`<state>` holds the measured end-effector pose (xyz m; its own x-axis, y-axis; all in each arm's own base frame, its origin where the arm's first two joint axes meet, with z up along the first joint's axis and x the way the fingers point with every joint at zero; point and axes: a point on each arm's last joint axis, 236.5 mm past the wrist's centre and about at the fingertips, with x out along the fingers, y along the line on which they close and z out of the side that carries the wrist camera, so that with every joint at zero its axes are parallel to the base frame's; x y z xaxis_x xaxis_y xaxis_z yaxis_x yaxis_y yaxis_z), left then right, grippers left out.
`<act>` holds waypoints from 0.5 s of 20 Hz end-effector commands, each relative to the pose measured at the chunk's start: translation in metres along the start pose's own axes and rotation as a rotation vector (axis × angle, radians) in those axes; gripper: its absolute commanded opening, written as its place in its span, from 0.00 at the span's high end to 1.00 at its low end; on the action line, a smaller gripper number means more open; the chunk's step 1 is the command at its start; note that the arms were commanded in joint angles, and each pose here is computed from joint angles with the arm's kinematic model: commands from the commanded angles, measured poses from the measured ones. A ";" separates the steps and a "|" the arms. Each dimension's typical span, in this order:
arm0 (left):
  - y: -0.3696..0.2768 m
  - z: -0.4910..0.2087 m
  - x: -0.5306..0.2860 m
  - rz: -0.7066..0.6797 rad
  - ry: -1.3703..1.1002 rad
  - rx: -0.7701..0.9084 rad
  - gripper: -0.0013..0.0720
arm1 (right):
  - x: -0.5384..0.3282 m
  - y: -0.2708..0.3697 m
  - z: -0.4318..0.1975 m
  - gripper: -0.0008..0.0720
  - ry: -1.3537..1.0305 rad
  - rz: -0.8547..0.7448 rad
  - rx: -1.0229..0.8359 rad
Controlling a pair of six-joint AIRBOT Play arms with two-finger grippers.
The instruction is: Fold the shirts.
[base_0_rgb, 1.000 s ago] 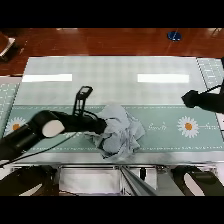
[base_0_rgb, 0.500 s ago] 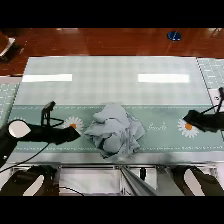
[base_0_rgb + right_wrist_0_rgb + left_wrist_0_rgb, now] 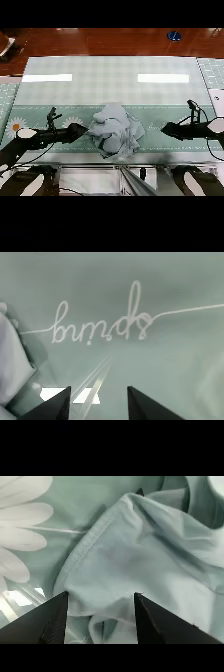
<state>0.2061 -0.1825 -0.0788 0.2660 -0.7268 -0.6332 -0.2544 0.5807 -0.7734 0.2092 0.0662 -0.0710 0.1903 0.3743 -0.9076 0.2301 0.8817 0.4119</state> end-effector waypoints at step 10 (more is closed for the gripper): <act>-0.033 0.000 0.038 -0.019 0.115 0.173 0.95 | 0.071 0.067 -0.042 0.43 0.229 0.160 -0.025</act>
<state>0.2175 -0.2224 -0.0820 0.1603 -0.7635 -0.6257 -0.1269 0.6127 -0.7801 0.1930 0.1419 -0.1038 -0.0018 0.5165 -0.8563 0.1948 0.8401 0.5063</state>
